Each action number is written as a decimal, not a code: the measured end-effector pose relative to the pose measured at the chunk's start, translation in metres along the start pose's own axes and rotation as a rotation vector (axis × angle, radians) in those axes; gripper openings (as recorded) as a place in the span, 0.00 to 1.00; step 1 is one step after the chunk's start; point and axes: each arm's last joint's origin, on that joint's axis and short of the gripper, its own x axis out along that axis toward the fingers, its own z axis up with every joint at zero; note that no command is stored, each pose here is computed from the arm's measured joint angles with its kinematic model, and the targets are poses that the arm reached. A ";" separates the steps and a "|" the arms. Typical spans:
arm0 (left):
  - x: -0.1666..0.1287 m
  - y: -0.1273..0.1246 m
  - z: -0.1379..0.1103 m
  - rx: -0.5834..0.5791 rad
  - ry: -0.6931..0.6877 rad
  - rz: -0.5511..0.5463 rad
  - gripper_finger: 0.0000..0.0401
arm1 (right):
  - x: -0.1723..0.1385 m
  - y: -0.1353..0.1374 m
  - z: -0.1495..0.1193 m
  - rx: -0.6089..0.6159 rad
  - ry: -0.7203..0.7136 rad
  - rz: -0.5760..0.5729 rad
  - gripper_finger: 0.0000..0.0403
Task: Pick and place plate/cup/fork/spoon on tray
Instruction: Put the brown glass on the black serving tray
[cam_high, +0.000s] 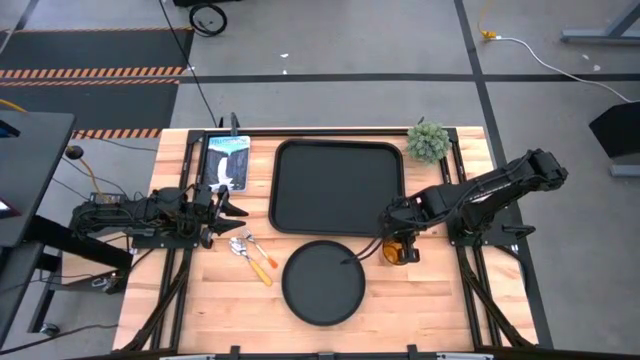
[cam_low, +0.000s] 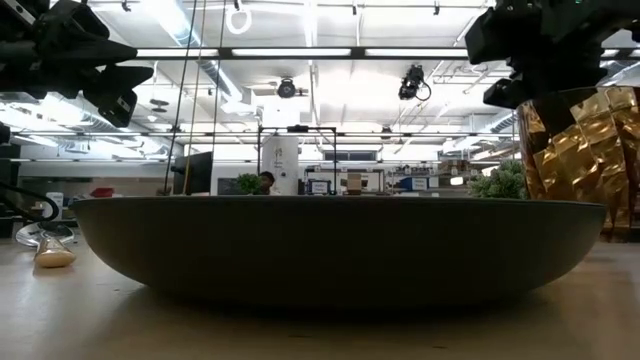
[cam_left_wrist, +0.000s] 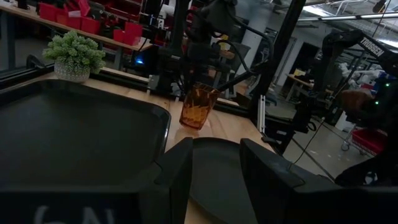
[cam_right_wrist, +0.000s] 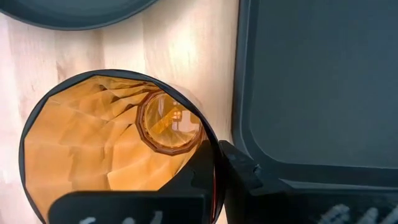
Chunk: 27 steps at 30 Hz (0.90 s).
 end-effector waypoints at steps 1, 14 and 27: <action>0.000 0.000 0.000 0.000 0.000 0.000 0.35 | 0.000 0.000 0.000 0.000 0.002 0.008 0.05; 0.000 0.000 0.000 0.000 0.000 0.000 0.35 | -0.023 -0.014 0.011 -0.003 -0.005 -0.003 0.04; 0.000 0.000 0.000 0.000 0.001 0.001 0.35 | -0.036 -0.031 0.017 0.012 -0.011 0.022 0.04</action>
